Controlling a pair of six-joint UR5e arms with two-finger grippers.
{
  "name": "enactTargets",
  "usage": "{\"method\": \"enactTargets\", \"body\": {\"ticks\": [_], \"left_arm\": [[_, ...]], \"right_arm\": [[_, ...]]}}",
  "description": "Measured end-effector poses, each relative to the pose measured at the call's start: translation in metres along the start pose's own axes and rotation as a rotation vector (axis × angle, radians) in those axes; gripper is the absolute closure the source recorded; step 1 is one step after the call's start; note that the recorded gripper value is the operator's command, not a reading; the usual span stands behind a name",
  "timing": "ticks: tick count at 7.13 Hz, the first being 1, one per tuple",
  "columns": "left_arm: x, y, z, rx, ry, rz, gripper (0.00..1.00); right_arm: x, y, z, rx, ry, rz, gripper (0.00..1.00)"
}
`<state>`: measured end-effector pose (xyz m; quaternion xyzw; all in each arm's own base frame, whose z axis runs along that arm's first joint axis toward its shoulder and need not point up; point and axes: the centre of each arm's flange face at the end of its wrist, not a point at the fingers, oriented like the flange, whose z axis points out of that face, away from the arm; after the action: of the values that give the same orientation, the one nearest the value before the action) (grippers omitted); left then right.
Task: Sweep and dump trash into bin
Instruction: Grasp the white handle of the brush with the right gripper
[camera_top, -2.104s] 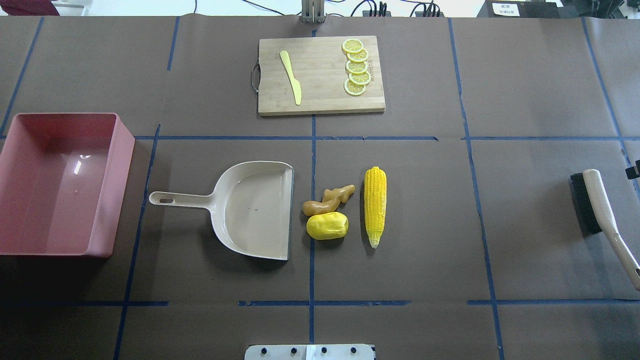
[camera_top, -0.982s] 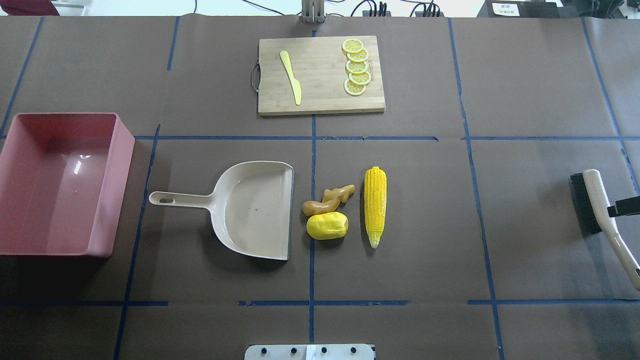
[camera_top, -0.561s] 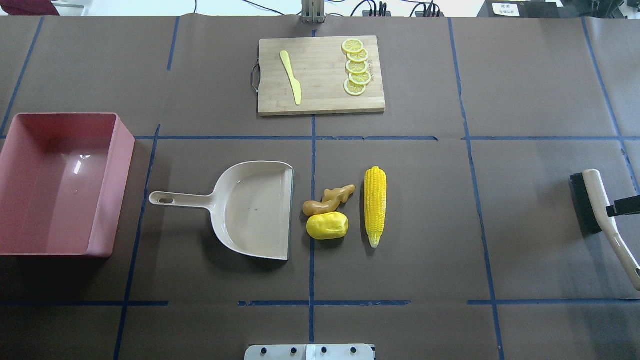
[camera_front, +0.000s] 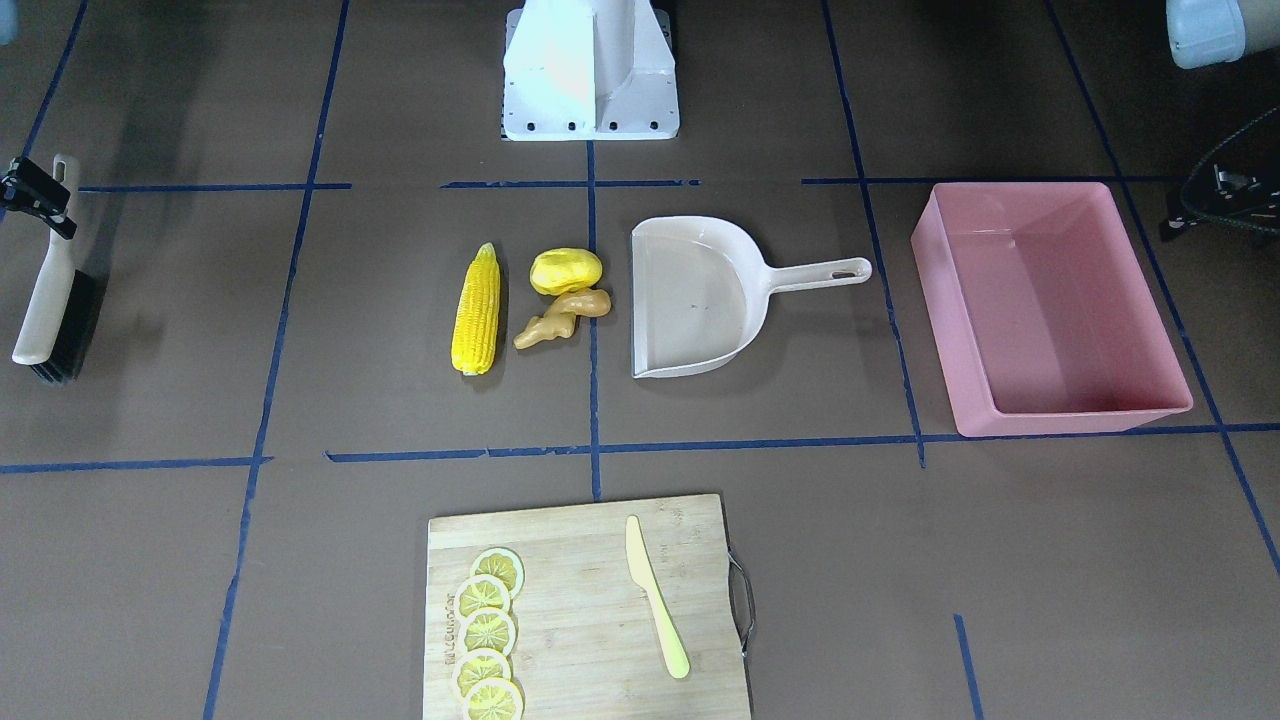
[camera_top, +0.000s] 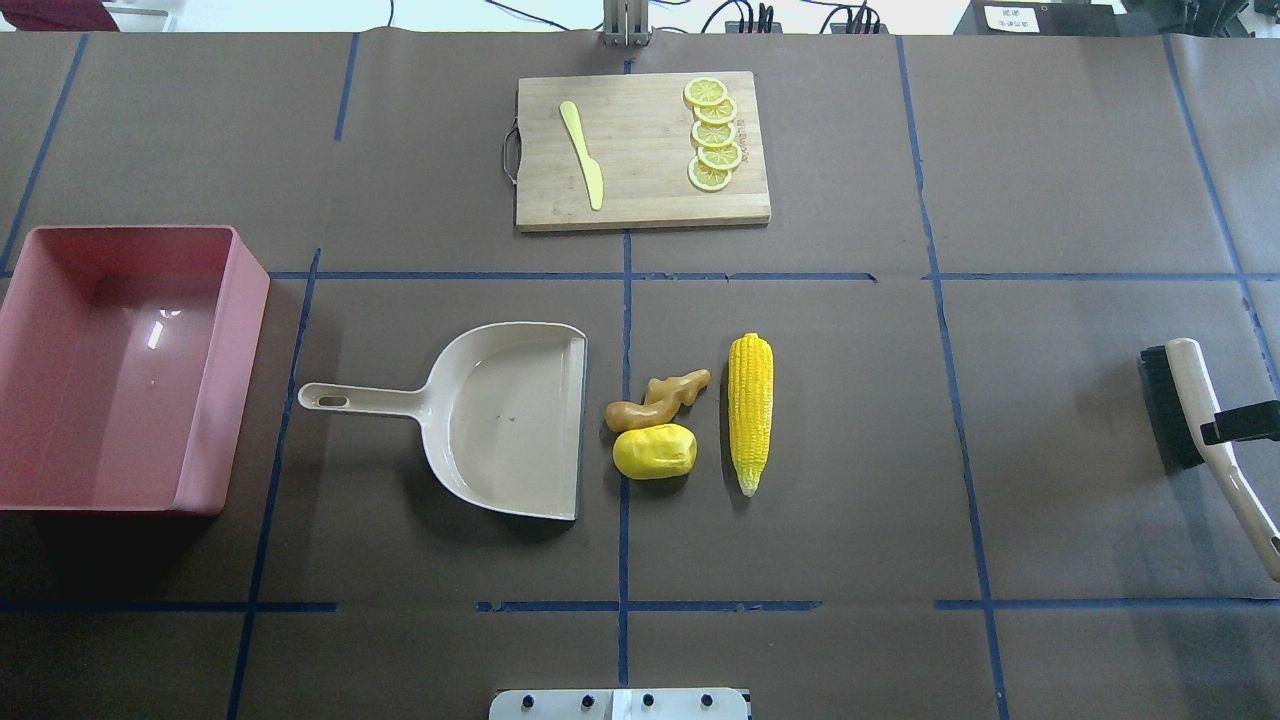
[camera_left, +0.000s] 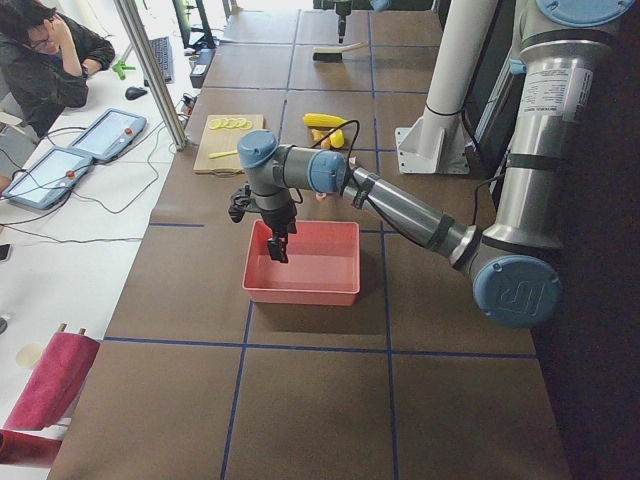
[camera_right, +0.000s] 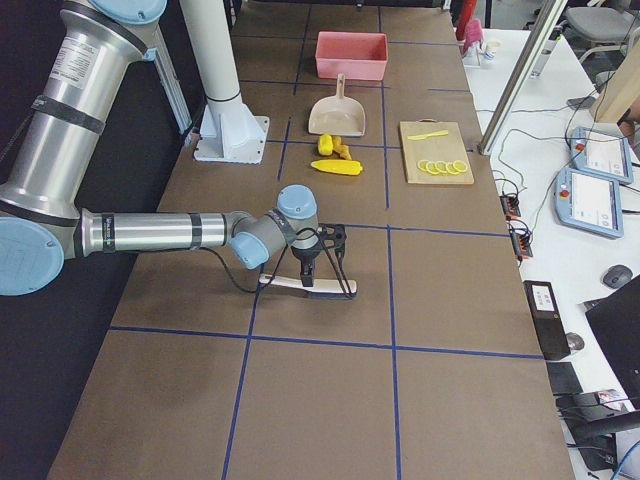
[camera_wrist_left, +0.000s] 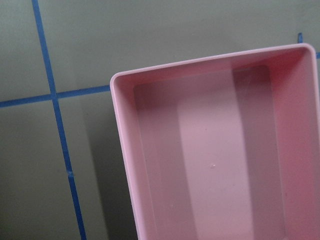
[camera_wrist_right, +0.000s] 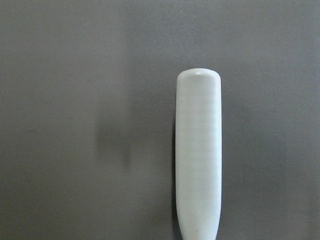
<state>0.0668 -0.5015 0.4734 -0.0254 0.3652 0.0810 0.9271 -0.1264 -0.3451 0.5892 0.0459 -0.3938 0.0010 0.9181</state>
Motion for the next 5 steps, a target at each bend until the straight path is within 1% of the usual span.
{"method": "enactTargets", "body": {"ticks": [2,3,4,5], "left_arm": [[-0.002,-0.001,0.003,-0.006,0.000,-0.005,0.00],[-0.002,-0.001,0.003,-0.006,0.000,-0.005,0.00],[-0.002,-0.002,0.003,-0.006,-0.001,-0.005,0.00],[-0.002,-0.002,0.003,-0.006,-0.001,-0.006,0.00]], "right_arm": [[0.010,0.014,0.025,0.008,-0.011,0.010,0.02],[0.009,0.023,0.034,-0.002,-0.015,0.018,0.03],[0.010,0.033,0.042,-0.020,-0.007,0.016,0.08],[0.013,0.042,0.047,-0.038,0.006,0.011,0.32]]}}
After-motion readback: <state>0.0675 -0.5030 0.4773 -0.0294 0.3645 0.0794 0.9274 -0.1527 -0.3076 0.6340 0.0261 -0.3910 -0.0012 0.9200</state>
